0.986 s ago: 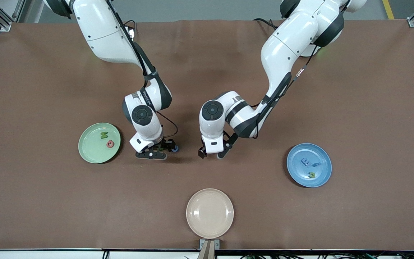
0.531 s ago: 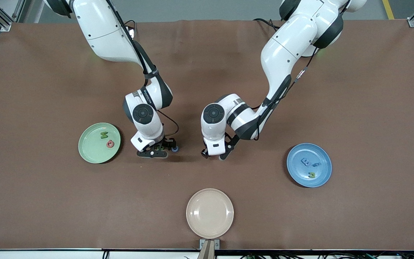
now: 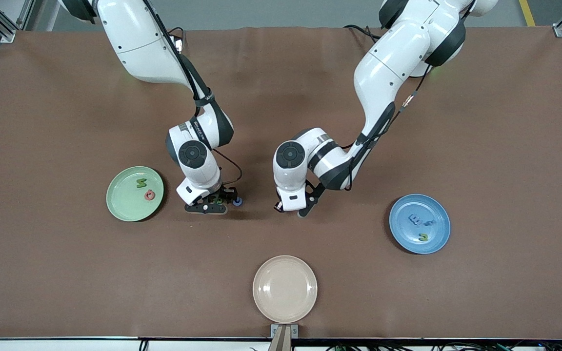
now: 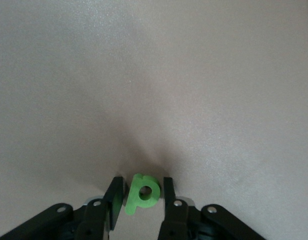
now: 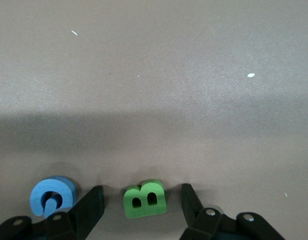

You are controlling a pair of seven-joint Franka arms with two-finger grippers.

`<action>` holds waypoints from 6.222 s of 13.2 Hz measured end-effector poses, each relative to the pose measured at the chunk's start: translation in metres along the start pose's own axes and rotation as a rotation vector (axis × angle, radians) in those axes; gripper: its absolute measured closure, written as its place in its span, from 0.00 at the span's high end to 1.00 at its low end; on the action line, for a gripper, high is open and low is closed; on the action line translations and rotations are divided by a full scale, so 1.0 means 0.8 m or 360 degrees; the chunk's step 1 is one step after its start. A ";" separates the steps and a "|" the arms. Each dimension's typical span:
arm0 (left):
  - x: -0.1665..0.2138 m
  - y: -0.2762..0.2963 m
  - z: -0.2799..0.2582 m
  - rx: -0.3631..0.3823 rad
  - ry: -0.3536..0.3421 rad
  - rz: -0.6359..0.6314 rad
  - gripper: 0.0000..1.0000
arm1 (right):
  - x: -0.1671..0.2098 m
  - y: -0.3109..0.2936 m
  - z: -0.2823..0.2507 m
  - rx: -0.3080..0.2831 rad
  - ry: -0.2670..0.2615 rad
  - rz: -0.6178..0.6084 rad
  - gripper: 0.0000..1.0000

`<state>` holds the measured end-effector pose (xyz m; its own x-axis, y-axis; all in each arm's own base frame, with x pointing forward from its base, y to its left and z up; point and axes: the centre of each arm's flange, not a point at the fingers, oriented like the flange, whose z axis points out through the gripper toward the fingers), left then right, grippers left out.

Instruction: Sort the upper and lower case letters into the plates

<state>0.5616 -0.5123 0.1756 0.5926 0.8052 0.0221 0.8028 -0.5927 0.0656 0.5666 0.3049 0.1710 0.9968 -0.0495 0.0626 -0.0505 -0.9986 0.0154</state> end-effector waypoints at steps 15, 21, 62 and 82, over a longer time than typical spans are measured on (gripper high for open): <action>0.173 -0.023 -0.221 0.0067 0.0184 0.0206 0.28 | 0.016 0.033 -0.017 0.0054 -0.0116 -0.0024 0.35; 0.319 -0.114 -0.185 0.0236 0.0113 0.0365 0.28 | 0.078 0.235 -0.104 0.0033 -0.0249 -0.0290 0.35; 0.444 -0.150 -0.359 0.0461 0.0020 0.1204 1.00 | 0.014 -0.063 -0.011 0.0052 -0.0088 0.0479 0.63; 0.462 -0.320 -0.602 0.0184 -0.0108 0.1469 1.00 | 0.097 0.163 -0.095 -0.0075 -0.0119 0.0128 0.34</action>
<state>0.5431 -0.0528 0.6470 0.9990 0.0134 -0.0428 0.0113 -0.9987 -0.0488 0.6327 0.1721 0.2534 0.9912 -0.1322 -0.0089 -0.1314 -0.9895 0.0603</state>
